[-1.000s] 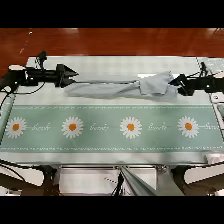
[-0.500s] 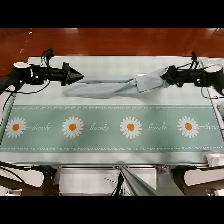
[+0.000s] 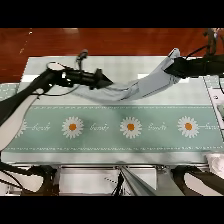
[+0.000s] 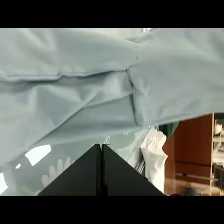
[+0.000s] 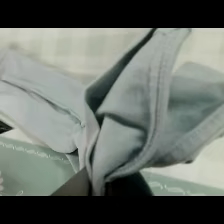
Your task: Fold the shirts.
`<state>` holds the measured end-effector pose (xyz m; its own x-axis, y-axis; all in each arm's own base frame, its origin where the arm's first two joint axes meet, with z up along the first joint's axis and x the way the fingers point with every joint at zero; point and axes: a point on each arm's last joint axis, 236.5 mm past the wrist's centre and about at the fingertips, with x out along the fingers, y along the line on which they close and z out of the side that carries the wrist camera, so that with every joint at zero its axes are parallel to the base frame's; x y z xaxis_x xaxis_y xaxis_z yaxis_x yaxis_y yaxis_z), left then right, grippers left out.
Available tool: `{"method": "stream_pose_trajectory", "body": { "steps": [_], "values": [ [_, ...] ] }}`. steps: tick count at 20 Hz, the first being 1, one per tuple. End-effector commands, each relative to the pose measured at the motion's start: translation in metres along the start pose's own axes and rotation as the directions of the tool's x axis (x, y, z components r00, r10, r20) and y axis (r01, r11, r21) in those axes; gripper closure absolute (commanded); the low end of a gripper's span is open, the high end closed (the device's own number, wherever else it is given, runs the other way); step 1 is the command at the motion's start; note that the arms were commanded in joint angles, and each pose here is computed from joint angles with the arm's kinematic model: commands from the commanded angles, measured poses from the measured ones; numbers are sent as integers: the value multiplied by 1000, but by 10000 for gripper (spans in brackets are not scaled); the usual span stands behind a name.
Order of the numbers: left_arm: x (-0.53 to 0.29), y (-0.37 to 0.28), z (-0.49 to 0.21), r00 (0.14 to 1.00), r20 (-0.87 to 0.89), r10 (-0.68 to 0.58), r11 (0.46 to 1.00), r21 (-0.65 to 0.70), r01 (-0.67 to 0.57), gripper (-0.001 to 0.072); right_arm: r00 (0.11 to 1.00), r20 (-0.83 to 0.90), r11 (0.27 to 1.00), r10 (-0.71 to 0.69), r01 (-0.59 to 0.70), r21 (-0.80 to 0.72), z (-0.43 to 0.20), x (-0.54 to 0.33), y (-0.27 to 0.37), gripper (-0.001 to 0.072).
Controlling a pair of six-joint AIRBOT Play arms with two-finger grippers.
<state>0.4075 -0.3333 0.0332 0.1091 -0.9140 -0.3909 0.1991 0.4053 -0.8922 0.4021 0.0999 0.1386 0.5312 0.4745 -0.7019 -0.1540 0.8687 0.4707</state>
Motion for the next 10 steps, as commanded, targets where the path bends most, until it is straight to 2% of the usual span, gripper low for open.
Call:
{"method": "stream_pose_trajectory", "body": {
  "steps": [1,6,10],
  "values": [
    [46,-14,-29,999,-45,9,1000,30,-8,686,996,48,996,-76,77,-40,-12,-44,27,673],
    [107,-31,-91,984,-170,-53,997,-59,43,686,994,98,998,-56,59,-25,-24,-81,55,673],
    [136,-34,-80,994,-56,-89,980,-183,77,686,996,79,999,-48,49,-10,-35,-92,61,673]
  ]
}}
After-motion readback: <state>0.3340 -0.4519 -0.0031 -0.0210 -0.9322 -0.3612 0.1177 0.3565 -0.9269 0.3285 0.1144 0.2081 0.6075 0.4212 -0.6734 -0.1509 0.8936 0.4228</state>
